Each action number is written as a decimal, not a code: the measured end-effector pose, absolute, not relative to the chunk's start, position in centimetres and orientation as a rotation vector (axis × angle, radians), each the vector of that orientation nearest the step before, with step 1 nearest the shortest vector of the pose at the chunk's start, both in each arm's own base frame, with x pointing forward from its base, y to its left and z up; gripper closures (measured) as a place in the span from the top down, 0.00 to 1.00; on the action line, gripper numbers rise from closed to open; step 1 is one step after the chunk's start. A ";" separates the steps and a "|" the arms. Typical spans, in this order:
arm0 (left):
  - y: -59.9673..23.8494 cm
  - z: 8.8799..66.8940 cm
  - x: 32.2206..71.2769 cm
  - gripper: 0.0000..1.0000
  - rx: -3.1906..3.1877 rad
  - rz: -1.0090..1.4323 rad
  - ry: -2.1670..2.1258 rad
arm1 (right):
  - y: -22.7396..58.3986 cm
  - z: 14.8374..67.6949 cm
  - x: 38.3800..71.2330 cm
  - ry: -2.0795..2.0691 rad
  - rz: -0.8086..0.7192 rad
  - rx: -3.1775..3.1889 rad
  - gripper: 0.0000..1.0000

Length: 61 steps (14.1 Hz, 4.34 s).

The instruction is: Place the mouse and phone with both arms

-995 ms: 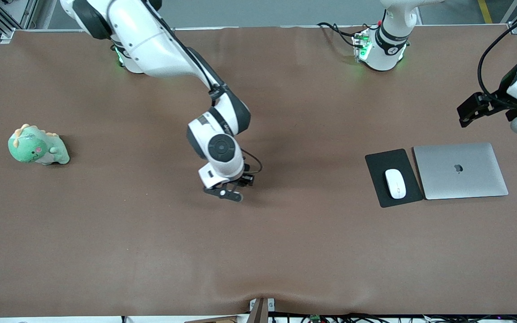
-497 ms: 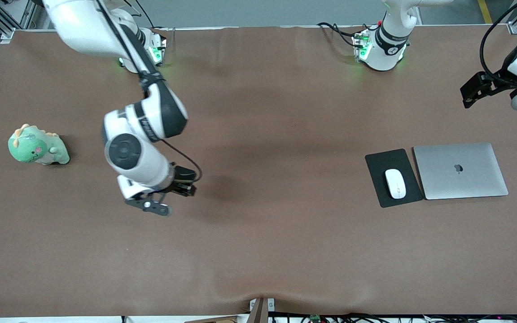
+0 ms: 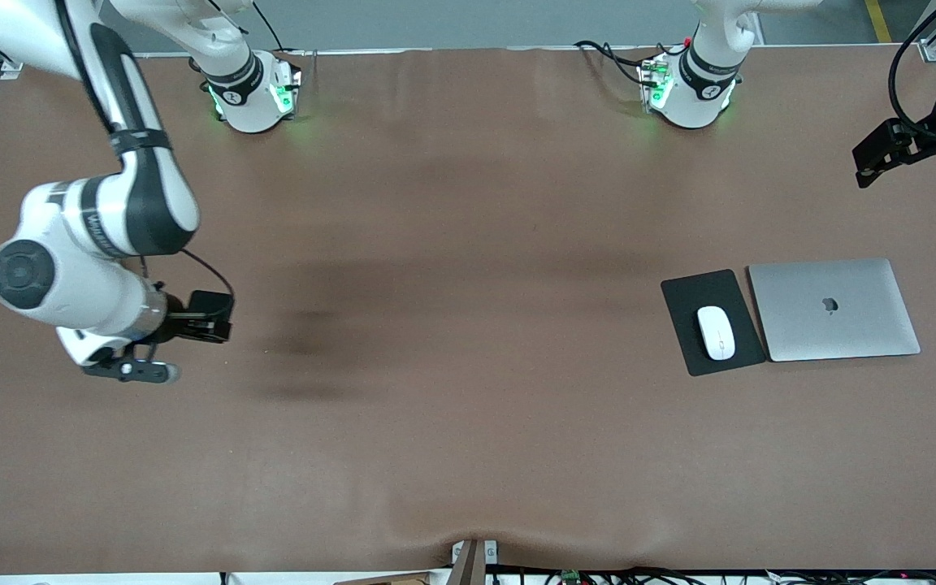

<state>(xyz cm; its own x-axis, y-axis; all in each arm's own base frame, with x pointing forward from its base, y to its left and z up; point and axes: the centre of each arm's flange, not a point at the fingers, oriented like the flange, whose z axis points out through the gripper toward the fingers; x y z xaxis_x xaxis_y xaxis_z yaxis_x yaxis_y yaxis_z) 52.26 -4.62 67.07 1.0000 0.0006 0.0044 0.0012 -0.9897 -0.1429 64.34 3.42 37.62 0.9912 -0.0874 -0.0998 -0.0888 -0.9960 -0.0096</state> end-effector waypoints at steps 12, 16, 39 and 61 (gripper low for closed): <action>-4.5 67.2 52.3 1.00 -2.999 -0.014 -0.004 | -11.6 26.1 61.1 -0.010 0.154 -3.102 0.80; -4.5 67.3 52.3 1.00 -2.999 -0.014 -0.005 | -14.6 21.8 59.6 0.028 0.245 -3.079 0.80; -3.1 66.1 52.5 1.00 -3.112 -0.031 -0.076 | -17.9 18.3 57.3 0.027 0.337 -3.080 1.00; -5.0 66.2 52.9 1.00 -3.107 -0.044 -0.023 | -2.2 56.2 56.8 -0.064 0.211 -3.098 1.00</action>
